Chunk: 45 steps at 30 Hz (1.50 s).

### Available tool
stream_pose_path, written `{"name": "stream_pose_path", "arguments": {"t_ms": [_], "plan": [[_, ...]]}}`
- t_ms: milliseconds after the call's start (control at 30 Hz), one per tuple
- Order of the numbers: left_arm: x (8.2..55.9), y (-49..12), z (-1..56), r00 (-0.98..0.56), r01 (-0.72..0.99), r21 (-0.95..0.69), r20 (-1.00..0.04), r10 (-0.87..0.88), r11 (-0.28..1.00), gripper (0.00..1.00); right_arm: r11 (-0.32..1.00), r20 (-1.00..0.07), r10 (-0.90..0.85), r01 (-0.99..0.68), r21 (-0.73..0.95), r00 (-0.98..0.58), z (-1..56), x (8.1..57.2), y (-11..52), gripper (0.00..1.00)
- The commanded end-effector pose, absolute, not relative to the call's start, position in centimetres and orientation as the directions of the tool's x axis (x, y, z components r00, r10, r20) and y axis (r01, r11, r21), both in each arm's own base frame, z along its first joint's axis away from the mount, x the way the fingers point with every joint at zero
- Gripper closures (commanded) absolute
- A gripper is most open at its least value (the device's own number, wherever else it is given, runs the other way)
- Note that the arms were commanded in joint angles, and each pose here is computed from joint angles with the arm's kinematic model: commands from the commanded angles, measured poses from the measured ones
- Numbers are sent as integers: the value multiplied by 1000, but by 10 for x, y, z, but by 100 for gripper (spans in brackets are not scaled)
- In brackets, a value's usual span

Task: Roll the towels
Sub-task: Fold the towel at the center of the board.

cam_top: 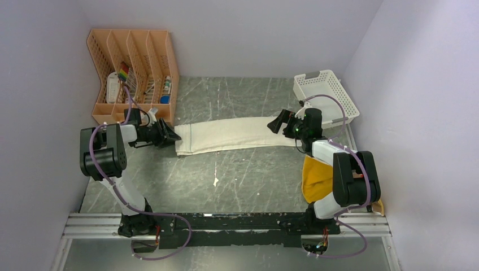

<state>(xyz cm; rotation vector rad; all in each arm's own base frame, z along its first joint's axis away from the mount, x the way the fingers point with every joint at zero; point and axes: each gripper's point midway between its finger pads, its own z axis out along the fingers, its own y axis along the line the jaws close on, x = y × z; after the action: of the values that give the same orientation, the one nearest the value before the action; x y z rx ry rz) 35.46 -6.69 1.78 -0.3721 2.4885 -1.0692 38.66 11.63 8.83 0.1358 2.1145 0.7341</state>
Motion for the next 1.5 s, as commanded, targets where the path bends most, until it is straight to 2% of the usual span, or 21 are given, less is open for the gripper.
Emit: {"name": "stream_pose_path", "arguments": {"t_ms": [0, 133, 433, 667, 967, 1067, 1167, 1300, 1467], "plan": [[314, -59, -23, -900, -245, -656, -119, -419, 713, 43, 817, -732, 337, -202, 540, -591, 97, 391, 119, 0], [300, -67, -29, -892, -305, -674, -46, -450, 673, 42, 812, -728, 337, -206, 545, -597, 95, 391, 122, 0], [268, -75, -35, -881, -380, -661, 46, -471, 647, 40, 813, -725, 338, -202, 546, -600, 92, 388, 121, 0], [266, -76, -35, -876, -393, -672, 67, -478, 627, 38, 814, -724, 333, -203, 544, -604, 91, 387, 121, 0], [308, -72, -30, -848, -380, -733, 32, -530, 564, 41, 817, -728, 331, -203, 539, -601, 92, 387, 120, 0], [322, -71, -23, -841, -356, -758, 4, -542, 547, 47, 817, -727, 330, -204, 540, -602, 92, 387, 121, 0], [327, -65, -21, -846, -337, -739, -35, -532, 584, 52, 817, -727, 329, -205, 539, -602, 92, 387, 121, 0], [336, -51, -17, -837, -328, -704, -93, -540, 630, 51, 814, -727, 327, -210, 541, -603, 92, 387, 122, 0], [347, -40, -13, -824, -311, -673, -160, -543, 671, 44, 812, -727, 325, -214, 542, -605, 92, 386, 122, 0]]}}
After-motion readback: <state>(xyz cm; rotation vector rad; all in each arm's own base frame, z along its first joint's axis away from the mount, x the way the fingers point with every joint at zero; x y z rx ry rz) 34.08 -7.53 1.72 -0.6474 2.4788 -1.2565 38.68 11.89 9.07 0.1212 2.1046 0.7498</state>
